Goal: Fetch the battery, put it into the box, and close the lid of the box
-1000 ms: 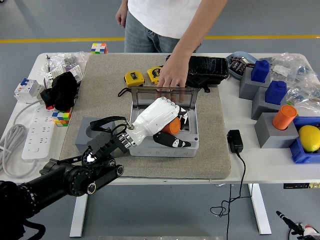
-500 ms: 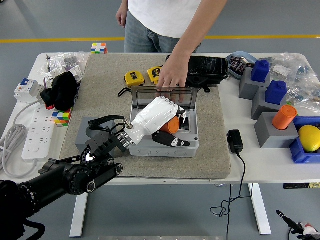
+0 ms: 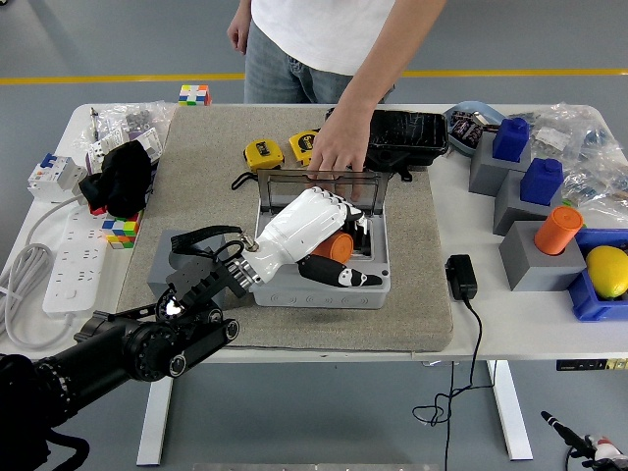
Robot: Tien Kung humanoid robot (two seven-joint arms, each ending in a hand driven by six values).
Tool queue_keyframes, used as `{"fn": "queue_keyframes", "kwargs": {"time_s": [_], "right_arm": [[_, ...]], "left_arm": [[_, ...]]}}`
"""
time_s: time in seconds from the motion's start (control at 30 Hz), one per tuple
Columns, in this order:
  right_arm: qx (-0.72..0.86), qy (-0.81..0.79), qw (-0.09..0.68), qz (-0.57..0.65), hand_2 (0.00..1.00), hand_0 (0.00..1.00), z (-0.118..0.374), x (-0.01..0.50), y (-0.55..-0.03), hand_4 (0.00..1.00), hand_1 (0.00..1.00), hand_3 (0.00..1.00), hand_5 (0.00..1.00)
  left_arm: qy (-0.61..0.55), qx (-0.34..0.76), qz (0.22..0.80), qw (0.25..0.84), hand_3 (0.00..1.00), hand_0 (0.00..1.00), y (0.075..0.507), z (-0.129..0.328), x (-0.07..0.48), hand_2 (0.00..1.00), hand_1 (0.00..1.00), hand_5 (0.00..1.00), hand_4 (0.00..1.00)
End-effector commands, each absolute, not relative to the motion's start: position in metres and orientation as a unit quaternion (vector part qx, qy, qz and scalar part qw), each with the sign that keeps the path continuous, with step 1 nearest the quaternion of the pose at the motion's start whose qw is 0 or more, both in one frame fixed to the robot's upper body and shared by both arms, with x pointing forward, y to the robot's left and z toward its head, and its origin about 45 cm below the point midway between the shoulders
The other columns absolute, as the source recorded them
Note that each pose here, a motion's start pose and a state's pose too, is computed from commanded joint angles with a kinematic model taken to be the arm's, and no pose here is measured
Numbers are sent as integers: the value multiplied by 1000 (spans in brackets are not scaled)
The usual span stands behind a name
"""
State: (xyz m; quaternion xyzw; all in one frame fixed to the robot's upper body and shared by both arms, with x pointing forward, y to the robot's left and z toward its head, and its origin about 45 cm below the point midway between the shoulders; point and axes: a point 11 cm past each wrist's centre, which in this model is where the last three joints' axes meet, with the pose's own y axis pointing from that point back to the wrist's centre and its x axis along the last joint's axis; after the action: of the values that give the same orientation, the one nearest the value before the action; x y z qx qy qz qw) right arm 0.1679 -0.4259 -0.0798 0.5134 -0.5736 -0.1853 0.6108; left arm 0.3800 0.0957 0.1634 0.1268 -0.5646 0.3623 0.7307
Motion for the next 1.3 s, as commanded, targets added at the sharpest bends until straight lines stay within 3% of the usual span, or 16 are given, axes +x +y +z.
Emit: {"fn": "queue_keyframes", "kwargs": {"time_s": [0.1,0.13,0.3,0.33,0.5,0.53,0.93,1.1,1.13,1.3], "right_arm": [[513,-574,611,-185,792,890,-80,169,-426,998,853,817,998],[514,-574,611,-185,792,890,-80,169,-426,998,852,817,998],[514,-573,610,-186,792,890,-80,168,-426,998,852,817,998],[513,-574,611,-186,792,888,-80,168,-426,998,850,816,998],[513,-572,612,-187,792,888,-81,166,-426,998,850,816,998],[513,-572,612,-187,792,885,-81,166,-426,998,850,816,998],[513,-571,613,-187,791,885,-81,166,-426,998,851,816,998],[513,-572,611,-189,791,885,-81,165,-425,998,851,816,998],[513,-572,611,-189,791,885,-81,165,-425,998,851,815,998],[511,-574,611,-192,791,885,-81,164,-426,998,851,815,998]], "left_arm": [[-565,127,361,731,590,673,96,163,380,620,686,732,998],[-566,127,362,730,753,891,96,163,380,785,846,988,998],[-554,105,377,735,753,891,94,171,378,785,846,988,998],[-553,93,380,735,932,998,92,175,376,990,998,998,998],[-552,53,394,733,932,998,82,195,370,990,998,998,998],[-553,44,396,732,998,998,80,200,368,998,998,998,998],[-549,-9,399,734,998,998,65,239,352,998,998,998,998],[-525,21,407,747,998,998,68,249,356,998,998,998,998],[-520,33,408,750,902,998,69,251,359,953,981,998,998],[-500,102,431,744,902,998,86,268,373,953,981,998,998]]}}
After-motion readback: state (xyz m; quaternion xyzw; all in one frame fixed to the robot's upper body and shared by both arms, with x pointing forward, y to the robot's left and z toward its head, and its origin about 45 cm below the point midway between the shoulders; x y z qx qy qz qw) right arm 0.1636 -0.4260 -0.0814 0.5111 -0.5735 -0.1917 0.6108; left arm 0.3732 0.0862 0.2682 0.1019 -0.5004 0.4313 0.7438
